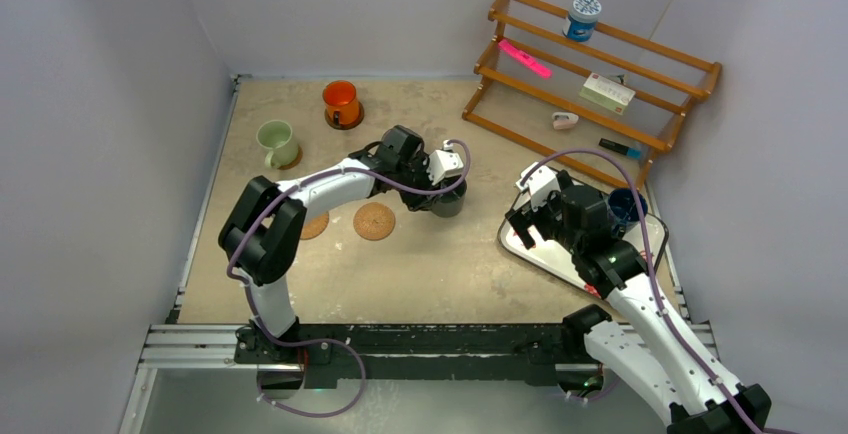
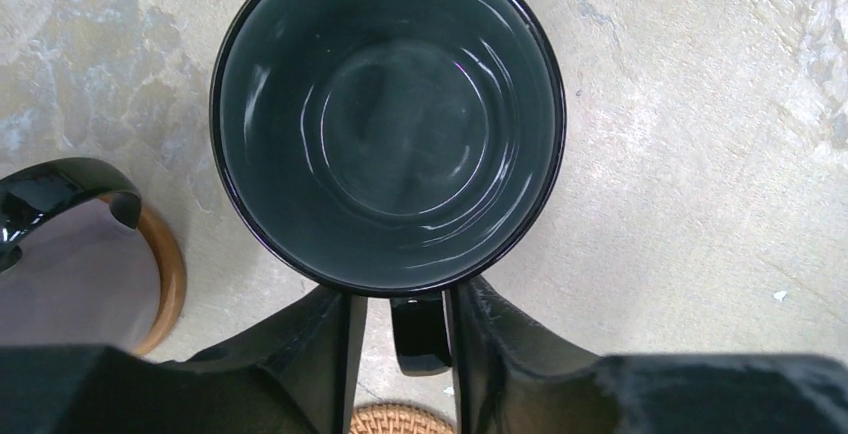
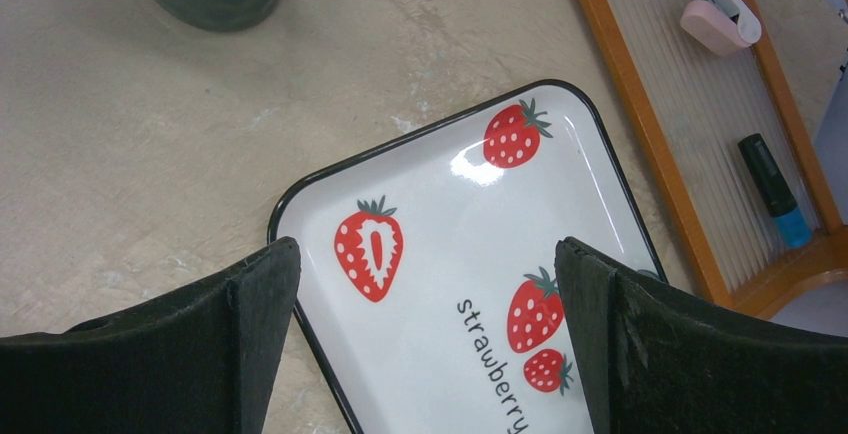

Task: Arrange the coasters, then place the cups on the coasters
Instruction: Pick up the cup at the center of the board.

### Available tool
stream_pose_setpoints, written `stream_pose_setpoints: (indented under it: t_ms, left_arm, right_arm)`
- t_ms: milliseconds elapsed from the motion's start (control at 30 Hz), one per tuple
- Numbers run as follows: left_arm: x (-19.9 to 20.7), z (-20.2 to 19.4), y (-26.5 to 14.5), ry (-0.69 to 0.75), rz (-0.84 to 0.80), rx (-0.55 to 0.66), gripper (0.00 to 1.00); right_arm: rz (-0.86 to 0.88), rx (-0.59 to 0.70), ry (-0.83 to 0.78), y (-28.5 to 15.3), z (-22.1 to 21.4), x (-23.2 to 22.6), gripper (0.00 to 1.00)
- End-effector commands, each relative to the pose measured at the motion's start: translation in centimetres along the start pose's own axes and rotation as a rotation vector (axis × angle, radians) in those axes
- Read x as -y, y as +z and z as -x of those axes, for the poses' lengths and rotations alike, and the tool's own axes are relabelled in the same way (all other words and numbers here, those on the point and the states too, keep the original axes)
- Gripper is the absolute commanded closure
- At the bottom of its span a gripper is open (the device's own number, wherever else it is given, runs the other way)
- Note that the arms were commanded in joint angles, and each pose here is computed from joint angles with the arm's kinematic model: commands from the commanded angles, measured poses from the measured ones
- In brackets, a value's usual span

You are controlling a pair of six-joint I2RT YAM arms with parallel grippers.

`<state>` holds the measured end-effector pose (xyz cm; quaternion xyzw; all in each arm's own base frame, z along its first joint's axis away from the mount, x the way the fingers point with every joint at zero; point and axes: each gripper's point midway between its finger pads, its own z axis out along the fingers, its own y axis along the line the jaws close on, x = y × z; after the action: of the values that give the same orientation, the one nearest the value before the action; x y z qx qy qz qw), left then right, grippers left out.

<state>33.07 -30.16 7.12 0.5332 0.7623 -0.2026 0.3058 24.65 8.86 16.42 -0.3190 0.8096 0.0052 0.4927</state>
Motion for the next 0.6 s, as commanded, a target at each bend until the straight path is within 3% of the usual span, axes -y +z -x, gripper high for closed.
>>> stream_pose_setpoints:
  t_ms: [0, 267, 567]
  left_arm:
    - [-1.0, 2.3, -0.2, 0.02, 0.007, 0.07, 0.67]
    - [-0.9, 2.1, 0.0, 0.017, -0.001, 0.066, 0.98]
    - [-0.5, 3.0, -1.3, 0.032, -0.002, 0.098, 1.0]
  right_arm:
    - [0.007, 0.021, 0.004, -0.1, 0.2, -0.1, 0.01]
    - [0.011, 0.019, 0.003, 0.0, 0.2, -0.2, 0.01]
    - [0.011, 0.025, 0.002, -0.2, 0.4, -0.2, 0.01]
